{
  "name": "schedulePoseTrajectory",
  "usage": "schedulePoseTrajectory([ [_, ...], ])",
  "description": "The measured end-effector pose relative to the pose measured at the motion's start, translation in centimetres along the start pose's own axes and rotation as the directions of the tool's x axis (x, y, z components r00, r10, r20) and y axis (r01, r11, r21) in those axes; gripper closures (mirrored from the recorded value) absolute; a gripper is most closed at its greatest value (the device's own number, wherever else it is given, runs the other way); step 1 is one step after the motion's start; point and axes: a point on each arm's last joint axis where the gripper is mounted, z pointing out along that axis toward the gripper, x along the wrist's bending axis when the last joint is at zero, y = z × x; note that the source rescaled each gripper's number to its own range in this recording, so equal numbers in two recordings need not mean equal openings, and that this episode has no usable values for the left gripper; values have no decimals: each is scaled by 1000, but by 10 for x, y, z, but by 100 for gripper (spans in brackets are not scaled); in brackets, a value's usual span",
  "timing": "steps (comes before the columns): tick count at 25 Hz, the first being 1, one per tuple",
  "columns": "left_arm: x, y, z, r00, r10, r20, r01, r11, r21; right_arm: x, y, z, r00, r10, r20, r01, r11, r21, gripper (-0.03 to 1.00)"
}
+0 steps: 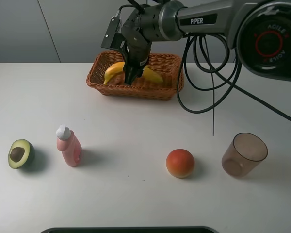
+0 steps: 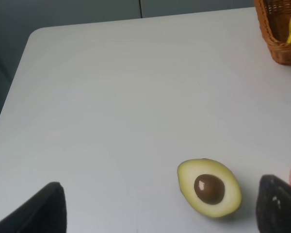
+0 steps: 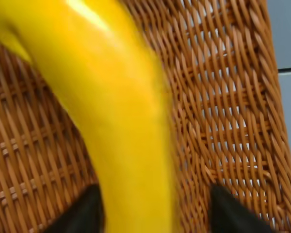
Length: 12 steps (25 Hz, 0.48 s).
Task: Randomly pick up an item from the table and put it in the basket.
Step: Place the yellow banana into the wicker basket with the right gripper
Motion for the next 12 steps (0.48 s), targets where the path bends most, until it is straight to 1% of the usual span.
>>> schedulePoseTrajectory([
  [2,0,0,0,1000,0,0,0,1000,0,0,0,0,1000,-1,2,1,1000,1,20],
  [3,0,0,0,1000,0,0,0,1000,0,0,0,0,1000,-5,5,5,1000,1,8],
  [4,0,0,0,1000,0,0,0,1000,0,-1,0,0,1000,-6,7,6,1000,2,2],
  [6,0,0,0,1000,0,0,0,1000,0,0,-1,0,1000,-6,5,6,1000,10,-2],
  [12,0,0,0,1000,0,0,0,1000,0,0,-5,0,1000,-6,-5,6,998,55,-3],
])
